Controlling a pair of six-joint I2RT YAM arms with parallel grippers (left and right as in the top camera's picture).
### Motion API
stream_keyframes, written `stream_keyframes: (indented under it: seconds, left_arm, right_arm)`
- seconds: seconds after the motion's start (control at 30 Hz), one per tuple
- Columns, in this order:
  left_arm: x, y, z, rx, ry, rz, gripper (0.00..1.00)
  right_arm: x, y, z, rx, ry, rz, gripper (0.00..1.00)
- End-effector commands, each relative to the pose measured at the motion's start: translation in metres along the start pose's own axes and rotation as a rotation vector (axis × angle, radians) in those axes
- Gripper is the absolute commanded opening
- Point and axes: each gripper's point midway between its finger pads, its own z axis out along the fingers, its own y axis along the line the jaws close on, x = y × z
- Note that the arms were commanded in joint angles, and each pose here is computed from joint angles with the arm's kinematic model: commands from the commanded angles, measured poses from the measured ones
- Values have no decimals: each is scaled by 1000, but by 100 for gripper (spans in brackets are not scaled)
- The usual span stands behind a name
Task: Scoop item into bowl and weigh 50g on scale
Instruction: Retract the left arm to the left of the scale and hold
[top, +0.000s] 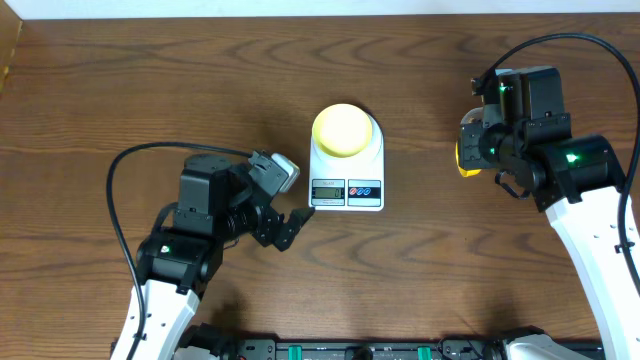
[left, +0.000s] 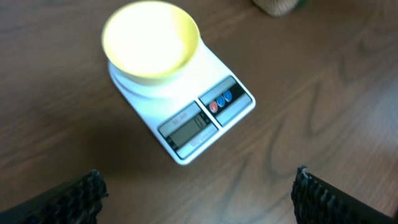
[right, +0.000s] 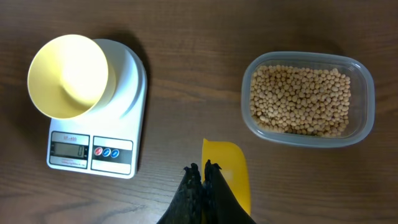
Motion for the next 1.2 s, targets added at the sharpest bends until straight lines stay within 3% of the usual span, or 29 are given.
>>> stream_keyframes:
  seconds: [0.0, 0.57, 0.73, 1.17]
  left_arm:
    - [5, -9, 2, 57, -5, 62, 98]
    - [4, -6, 4, 43, -9, 60, 98]
    - [7, 12, 4, -57, 12, -37, 98]
    - [5, 13, 4, -62, 6, -58, 98]
  right_arm:
    - [-5, -4, -2, 18, -11, 18, 1]
    - [-5, -4, -2, 18, -11, 18, 1]
    - [-5, -4, -2, 18, -11, 19, 1]
    - [-5, -4, -2, 17, -11, 29, 1]
